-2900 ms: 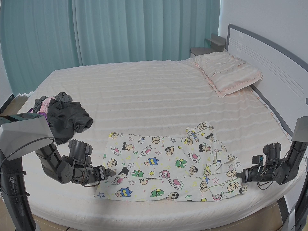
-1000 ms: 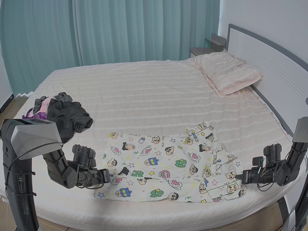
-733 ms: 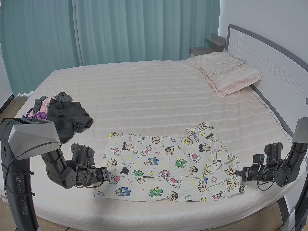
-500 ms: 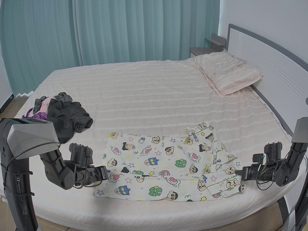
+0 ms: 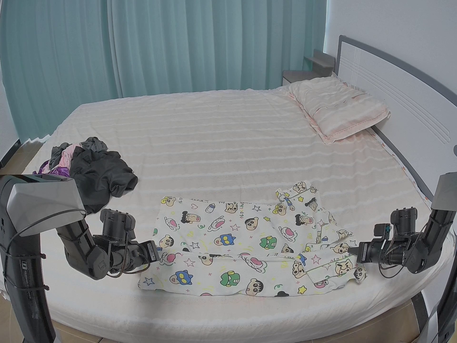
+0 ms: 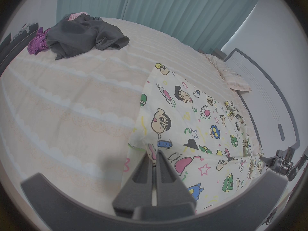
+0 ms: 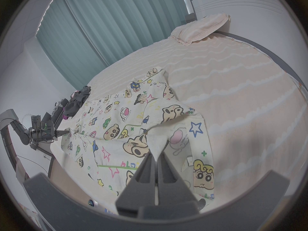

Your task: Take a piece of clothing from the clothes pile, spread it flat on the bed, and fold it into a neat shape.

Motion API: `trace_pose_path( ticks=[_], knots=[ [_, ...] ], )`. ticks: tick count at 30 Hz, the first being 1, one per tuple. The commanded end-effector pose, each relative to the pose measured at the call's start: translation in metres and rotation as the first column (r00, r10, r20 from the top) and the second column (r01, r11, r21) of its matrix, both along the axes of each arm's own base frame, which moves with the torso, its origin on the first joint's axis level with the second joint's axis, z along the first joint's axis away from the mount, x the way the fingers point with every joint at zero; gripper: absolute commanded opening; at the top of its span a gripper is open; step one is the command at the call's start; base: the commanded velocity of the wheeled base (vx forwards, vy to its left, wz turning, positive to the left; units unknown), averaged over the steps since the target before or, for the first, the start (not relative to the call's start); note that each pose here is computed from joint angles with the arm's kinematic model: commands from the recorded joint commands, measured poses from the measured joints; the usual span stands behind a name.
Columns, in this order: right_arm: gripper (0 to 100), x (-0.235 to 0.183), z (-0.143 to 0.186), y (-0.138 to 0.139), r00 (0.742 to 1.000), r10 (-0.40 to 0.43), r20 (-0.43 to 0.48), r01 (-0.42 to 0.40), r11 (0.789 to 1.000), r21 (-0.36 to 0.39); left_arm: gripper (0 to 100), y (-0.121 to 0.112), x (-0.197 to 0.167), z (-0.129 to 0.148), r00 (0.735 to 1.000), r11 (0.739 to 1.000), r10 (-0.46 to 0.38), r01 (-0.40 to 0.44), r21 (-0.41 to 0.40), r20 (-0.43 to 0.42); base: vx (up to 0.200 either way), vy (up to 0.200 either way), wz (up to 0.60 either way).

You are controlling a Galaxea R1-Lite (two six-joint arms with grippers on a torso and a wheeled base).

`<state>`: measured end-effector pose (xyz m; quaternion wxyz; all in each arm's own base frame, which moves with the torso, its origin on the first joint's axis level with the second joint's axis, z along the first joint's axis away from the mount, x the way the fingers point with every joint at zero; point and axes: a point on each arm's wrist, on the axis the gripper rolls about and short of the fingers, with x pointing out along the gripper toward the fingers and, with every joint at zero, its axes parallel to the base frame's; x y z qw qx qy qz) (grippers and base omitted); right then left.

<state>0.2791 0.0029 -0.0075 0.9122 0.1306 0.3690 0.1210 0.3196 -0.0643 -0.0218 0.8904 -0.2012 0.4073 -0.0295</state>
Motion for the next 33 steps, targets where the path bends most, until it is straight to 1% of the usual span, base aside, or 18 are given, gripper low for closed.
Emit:
trace_pose_path(
  ticks=[1,8,13,14,20,23,28,31,33],
  knots=[
    [0,0.003,-0.001,0.000,1.000,0.000,0.004,0.000,1.000,0.001,0,0.000,0.001,0.003,1.000,1.000,0.000,0.000,-0.004,0.012,0.000,0.000,0.00],
    [0,0.008,0.000,0.000,1.000,-0.002,0.018,0.002,1.000,-0.002,0,-0.001,0.004,0.002,1.000,1.000,0.000,0.000,-0.004,0.012,0.000,0.000,0.00],
    [0,0.007,-0.003,0.000,1.000,-0.003,0.004,0.003,1.000,-0.003,0,-0.001,0.004,0.001,1.000,1.000,0.001,-0.001,-0.005,0.007,0.000,0.000,0.00],
    [100,0.008,-0.005,0.000,1.000,-0.003,0.001,0.003,1.000,-0.003,100,-0.001,0.004,0.001,1.000,1.000,0.001,-0.001,-0.005,0.007,0.000,0.000,0.00],
    [100,0.006,-0.004,-0.001,1.000,-0.008,0.002,0.008,1.000,0.000,100,0.000,0.003,0.001,1.000,1.000,0.002,-0.002,-0.003,0.004,0.000,0.000,0.00],
    [100,0.004,0.006,-0.006,0.999,-0.029,0.028,0.029,1.000,0.002,100,0.007,-0.004,0.005,1.000,1.000,0.014,-0.014,-0.007,-0.003,0.000,0.000,0.00],
    [100,-0.002,0.017,-0.007,0.994,-0.107,0.016,0.105,0.991,0.083,100,0.023,-0.014,0.022,0.999,0.998,0.048,-0.048,-0.034,0.015,0.000,0.000,0.00],
    [100,-0.005,0.019,-0.007,0.991,-0.130,0.004,0.129,0.986,0.109,100,0.031,-0.021,0.031,0.997,0.995,0.080,-0.078,-0.058,0.024,0.000,0.000,0.00],
    [100,-0.009,0.020,-0.007,0.991,-0.136,-0.005,0.135,0.984,0.117,100,0.035,-0.024,0.036,0.993,0.989,0.113,-0.110,-0.099,0.022,0.000,0.000,0.00]
  ],
)
